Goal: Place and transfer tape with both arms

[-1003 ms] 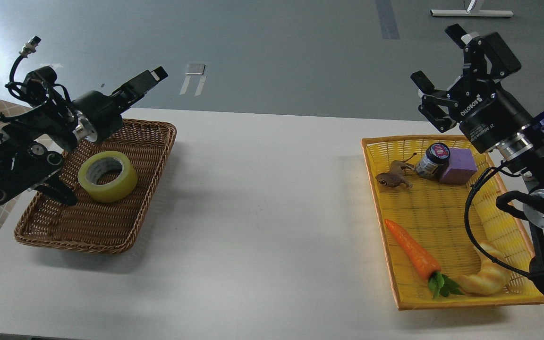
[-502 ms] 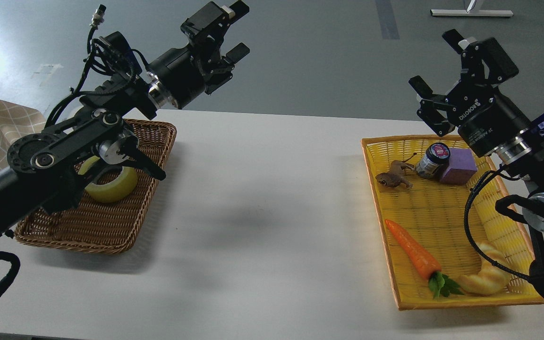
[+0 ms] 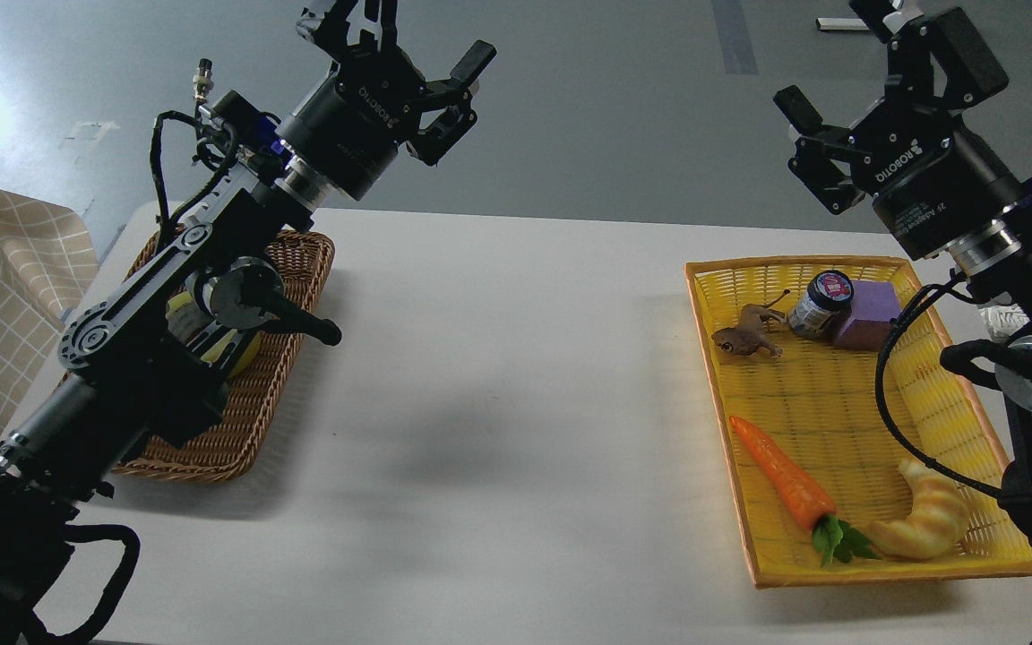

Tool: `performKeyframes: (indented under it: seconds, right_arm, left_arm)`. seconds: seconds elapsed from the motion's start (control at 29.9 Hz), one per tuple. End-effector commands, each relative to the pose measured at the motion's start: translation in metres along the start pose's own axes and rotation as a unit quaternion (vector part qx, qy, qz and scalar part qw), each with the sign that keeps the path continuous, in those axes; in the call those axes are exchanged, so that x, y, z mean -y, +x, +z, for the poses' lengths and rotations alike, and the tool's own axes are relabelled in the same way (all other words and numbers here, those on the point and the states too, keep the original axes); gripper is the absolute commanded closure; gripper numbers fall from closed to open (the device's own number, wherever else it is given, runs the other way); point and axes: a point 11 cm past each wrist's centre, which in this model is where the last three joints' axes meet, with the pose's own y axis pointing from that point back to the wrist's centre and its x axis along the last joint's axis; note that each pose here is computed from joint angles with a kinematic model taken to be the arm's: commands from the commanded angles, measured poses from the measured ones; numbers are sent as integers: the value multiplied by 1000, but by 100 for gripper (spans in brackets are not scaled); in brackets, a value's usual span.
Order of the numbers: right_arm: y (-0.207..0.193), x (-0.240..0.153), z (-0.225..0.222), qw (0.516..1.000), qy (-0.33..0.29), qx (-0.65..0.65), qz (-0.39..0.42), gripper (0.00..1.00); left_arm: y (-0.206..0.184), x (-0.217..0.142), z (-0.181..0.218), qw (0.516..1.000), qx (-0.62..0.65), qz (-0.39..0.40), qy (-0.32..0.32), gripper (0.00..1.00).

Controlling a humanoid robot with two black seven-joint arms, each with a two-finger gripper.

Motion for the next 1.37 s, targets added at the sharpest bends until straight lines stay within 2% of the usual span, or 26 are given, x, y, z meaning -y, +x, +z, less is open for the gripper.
performKeyframes:
  seconds: [0.0, 0.54, 0.8, 1.04, 1.34]
  right_arm:
    - [0, 0, -1, 1000, 1, -2, 0, 0]
    - [-4, 0, -12, 1000, 8, -17, -11, 0]
    - [-3, 0, -14, 1000, 8, -19, -12, 0]
    - [-3, 1, -10, 1000, 2, -19, -12, 0]
    - [-4, 0, -9, 1000, 5, -17, -14, 0]
  left_arm:
    - [3, -2, -6, 999, -32, 2, 33, 2]
    - [-10, -10, -40, 989, -142, 38, 8, 2]
    - [7, -20, -24, 994, -103, 37, 22, 2]
    - [4, -20, -34, 992, -110, 41, 44, 2]
    - [-3, -13, -41, 992, -106, 49, 44, 2]
